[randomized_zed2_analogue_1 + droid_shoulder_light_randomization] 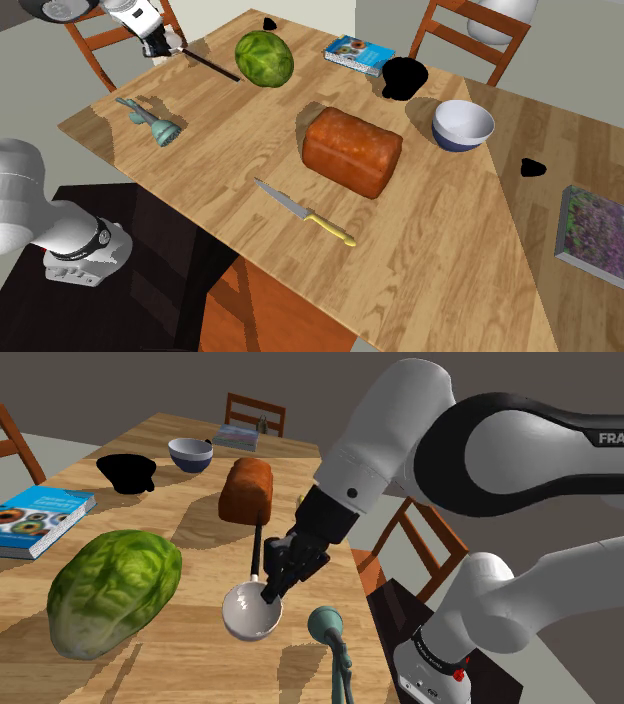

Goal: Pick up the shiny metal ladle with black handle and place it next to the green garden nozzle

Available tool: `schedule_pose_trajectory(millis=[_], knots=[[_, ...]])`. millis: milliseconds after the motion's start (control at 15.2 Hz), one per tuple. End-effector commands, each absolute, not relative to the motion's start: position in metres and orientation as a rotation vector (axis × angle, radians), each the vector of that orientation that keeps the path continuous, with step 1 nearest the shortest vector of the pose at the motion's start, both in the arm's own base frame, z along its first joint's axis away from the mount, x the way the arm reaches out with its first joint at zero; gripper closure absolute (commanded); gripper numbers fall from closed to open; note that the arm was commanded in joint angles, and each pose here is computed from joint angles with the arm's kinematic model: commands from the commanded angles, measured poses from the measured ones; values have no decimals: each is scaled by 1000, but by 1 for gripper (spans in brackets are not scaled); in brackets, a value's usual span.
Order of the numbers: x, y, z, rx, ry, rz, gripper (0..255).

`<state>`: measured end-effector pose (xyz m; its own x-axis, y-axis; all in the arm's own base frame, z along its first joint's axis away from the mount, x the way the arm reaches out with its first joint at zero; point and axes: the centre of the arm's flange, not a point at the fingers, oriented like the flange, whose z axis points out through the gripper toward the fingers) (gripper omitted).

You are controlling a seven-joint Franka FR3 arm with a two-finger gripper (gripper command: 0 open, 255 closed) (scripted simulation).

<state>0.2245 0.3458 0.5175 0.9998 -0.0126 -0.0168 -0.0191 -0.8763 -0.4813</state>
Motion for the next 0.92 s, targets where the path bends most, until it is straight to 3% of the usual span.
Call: schedule_pose_trajectory(millis=[0,528,858], knots=[[206,364,518,-2639,24,18,255],[131,437,518,-2639,24,18,255],[131,437,492,-2639,24,18,255]])
